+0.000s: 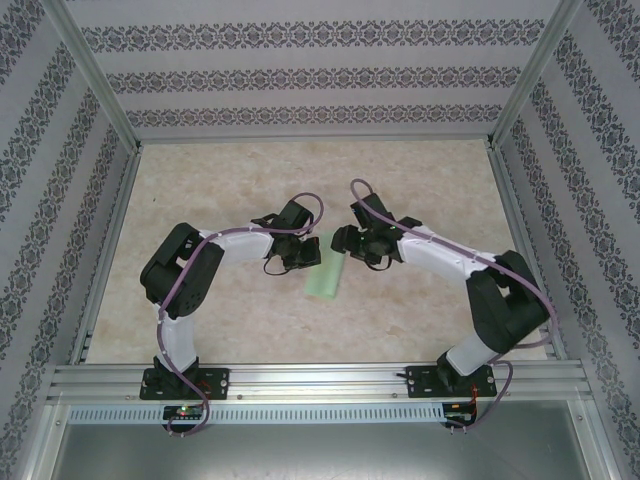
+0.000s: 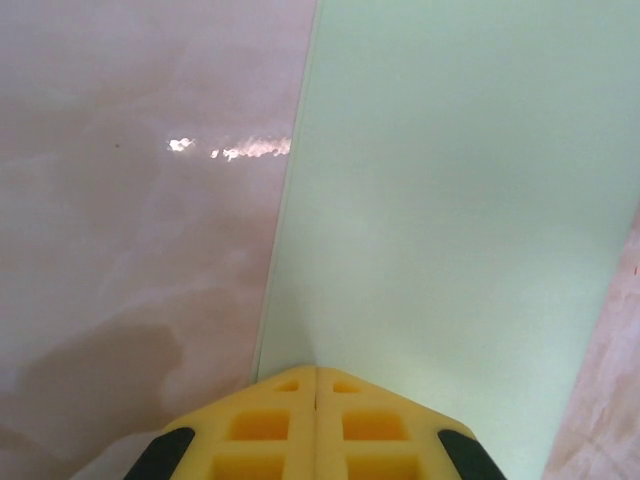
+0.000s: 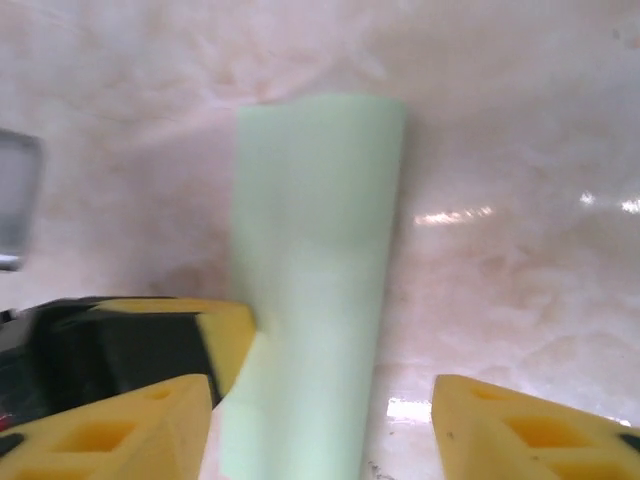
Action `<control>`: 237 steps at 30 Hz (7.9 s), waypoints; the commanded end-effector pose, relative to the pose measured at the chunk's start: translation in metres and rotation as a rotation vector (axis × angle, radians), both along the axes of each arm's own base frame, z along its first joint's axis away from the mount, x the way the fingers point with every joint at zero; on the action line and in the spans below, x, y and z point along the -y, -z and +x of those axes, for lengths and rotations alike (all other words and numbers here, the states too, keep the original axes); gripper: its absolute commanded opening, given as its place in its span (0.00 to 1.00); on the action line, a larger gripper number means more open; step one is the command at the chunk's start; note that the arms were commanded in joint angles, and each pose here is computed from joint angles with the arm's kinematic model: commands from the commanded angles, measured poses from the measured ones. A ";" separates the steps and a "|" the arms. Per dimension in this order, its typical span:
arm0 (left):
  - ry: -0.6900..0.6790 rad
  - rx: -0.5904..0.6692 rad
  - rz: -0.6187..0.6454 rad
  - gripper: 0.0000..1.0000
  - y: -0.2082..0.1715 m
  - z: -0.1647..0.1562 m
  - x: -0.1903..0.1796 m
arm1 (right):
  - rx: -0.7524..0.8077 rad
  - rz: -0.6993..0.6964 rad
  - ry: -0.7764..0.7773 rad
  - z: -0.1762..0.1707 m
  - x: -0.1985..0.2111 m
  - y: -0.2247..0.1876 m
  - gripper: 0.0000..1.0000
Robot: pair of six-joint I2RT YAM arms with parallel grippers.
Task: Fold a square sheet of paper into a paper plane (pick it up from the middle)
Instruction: Hold the square sheet of paper at the center of the table, then fold the square sheet of paper in half at the center of the table.
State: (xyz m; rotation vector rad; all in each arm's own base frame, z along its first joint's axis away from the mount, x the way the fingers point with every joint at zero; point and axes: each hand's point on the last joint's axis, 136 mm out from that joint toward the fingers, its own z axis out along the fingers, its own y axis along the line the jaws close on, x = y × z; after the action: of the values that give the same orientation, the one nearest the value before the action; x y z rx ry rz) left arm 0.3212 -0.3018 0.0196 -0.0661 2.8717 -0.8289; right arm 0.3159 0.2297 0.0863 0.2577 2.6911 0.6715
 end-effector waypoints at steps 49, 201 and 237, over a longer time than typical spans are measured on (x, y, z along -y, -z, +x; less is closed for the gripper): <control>0.052 -0.065 0.097 0.00 0.023 -0.019 -0.008 | -0.044 0.351 -0.142 -0.036 -0.040 0.042 0.19; 0.092 -0.071 0.113 0.00 0.025 -0.022 -0.004 | -0.071 0.270 -0.058 0.015 -0.010 0.071 0.21; 0.098 -0.075 0.121 0.00 0.027 -0.023 -0.006 | -0.005 0.305 -0.002 0.053 0.005 0.031 0.23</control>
State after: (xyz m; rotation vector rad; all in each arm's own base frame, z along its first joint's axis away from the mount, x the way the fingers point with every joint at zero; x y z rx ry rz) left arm 0.3193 -0.3043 0.0188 0.0304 2.9085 -0.7798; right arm 0.3531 0.2266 0.0313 0.3531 2.6502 1.0772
